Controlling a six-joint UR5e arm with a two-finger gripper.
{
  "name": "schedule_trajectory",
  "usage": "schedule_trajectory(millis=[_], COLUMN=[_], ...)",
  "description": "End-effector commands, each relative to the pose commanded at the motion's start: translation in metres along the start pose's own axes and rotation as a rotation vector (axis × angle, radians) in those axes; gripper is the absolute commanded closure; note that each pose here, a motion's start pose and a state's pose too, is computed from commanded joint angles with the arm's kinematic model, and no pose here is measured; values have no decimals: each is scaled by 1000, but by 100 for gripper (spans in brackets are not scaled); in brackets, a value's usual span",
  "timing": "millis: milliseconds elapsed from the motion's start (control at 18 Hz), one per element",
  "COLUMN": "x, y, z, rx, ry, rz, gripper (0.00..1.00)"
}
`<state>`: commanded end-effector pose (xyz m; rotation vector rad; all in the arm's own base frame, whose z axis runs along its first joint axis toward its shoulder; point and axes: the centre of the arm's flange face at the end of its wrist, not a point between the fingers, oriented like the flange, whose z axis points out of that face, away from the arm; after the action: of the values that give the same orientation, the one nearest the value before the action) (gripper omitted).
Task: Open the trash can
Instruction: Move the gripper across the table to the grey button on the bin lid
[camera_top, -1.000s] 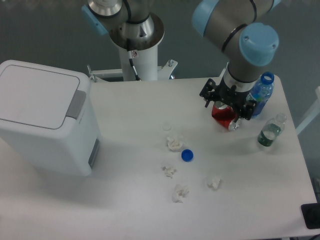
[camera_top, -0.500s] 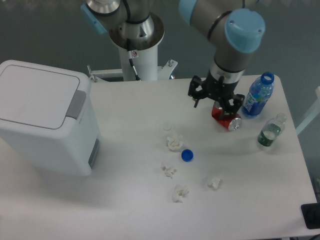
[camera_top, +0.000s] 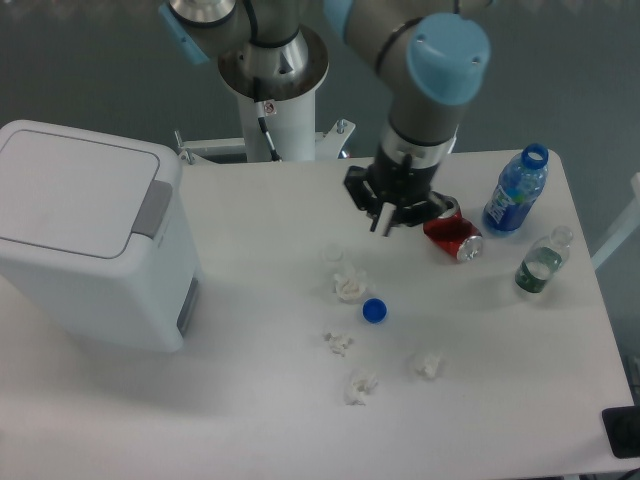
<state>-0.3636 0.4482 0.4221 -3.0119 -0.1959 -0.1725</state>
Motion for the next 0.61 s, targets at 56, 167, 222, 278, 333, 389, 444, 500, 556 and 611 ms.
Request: schedule_trajectory(millis=[56, 167, 222, 278, 333, 389, 444, 500, 556, 611], x=[6, 10, 12, 13, 19, 27, 38, 47, 56, 63], y=[-5, -10, -12, -15, -19, -25, -30, -33, -38, -44], z=[1, -3, -5, -3, -2, -4, -6, -9, -12, -20], rx=[12, 49, 72, 86, 93, 95, 94, 100, 116, 142], ry=[12, 37, 56, 74, 85, 85, 86, 89, 100, 115], rz=[-9, -27, -30, -29, -20, -5, 3, 0, -12, -31], gripper=[100, 100, 100, 100, 100, 100, 100, 100, 100, 100])
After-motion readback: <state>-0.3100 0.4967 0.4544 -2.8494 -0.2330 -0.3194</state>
